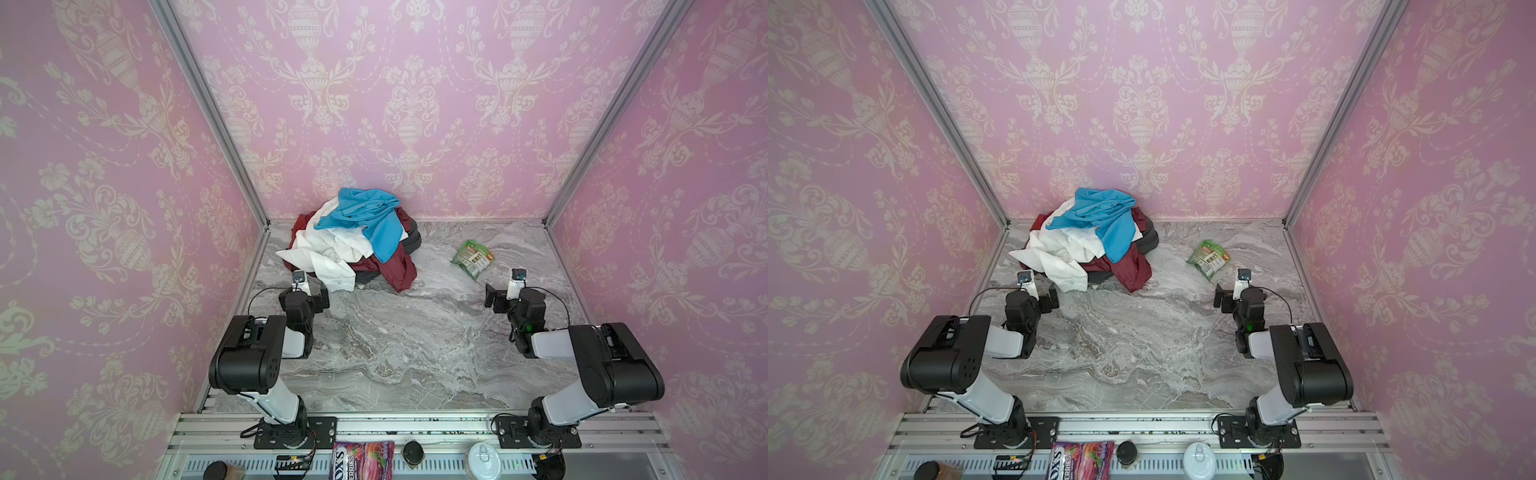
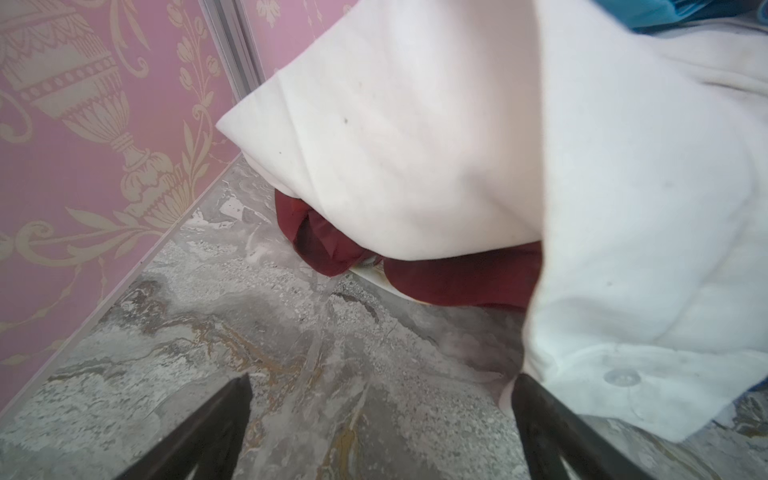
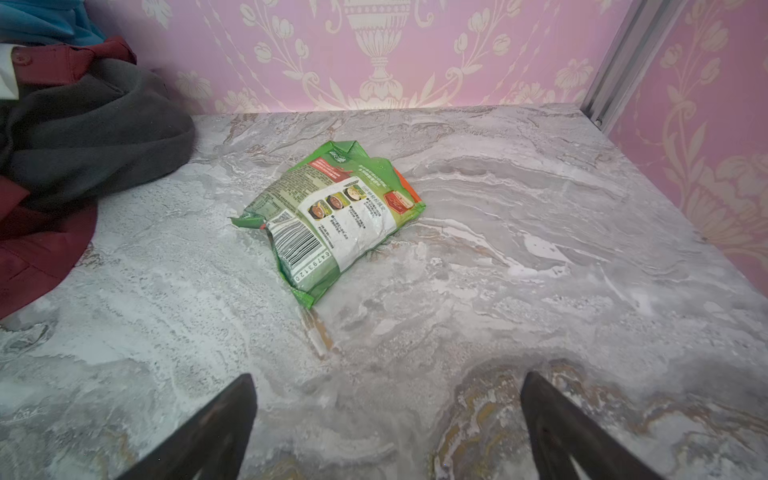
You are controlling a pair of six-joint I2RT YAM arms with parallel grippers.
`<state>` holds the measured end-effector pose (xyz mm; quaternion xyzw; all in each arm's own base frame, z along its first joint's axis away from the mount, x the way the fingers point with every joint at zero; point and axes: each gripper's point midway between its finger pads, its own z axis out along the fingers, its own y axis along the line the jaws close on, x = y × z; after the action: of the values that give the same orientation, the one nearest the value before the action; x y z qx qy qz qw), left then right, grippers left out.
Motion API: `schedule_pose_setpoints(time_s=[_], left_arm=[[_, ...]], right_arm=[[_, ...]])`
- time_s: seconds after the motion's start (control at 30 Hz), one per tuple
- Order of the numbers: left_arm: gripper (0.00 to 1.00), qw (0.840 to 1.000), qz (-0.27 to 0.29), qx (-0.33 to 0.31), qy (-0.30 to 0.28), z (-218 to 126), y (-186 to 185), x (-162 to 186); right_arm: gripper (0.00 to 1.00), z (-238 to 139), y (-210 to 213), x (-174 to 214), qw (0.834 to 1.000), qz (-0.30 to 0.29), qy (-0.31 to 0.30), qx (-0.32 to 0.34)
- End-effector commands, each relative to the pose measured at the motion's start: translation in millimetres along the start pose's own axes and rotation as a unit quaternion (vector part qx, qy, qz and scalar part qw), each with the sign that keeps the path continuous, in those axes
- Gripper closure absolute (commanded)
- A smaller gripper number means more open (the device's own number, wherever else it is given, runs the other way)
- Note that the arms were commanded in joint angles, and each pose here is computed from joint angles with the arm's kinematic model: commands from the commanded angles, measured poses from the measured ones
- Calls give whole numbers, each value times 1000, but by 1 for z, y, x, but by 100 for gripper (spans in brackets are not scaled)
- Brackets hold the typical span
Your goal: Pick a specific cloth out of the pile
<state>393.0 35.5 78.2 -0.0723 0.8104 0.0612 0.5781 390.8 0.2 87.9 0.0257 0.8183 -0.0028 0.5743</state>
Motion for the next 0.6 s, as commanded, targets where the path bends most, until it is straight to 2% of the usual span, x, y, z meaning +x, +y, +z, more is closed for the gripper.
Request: schedule_pose_setpoints(time_s=[0.0, 0.57], left_arm=[[1, 1000, 11, 10, 2, 1, -3, 0], [1, 1000, 13, 15, 1, 1, -5, -1]], right_arm=[[0, 0, 0, -10, 1000, -2, -17, 1], [0, 0, -3, -10, 1000, 2, -17, 7]])
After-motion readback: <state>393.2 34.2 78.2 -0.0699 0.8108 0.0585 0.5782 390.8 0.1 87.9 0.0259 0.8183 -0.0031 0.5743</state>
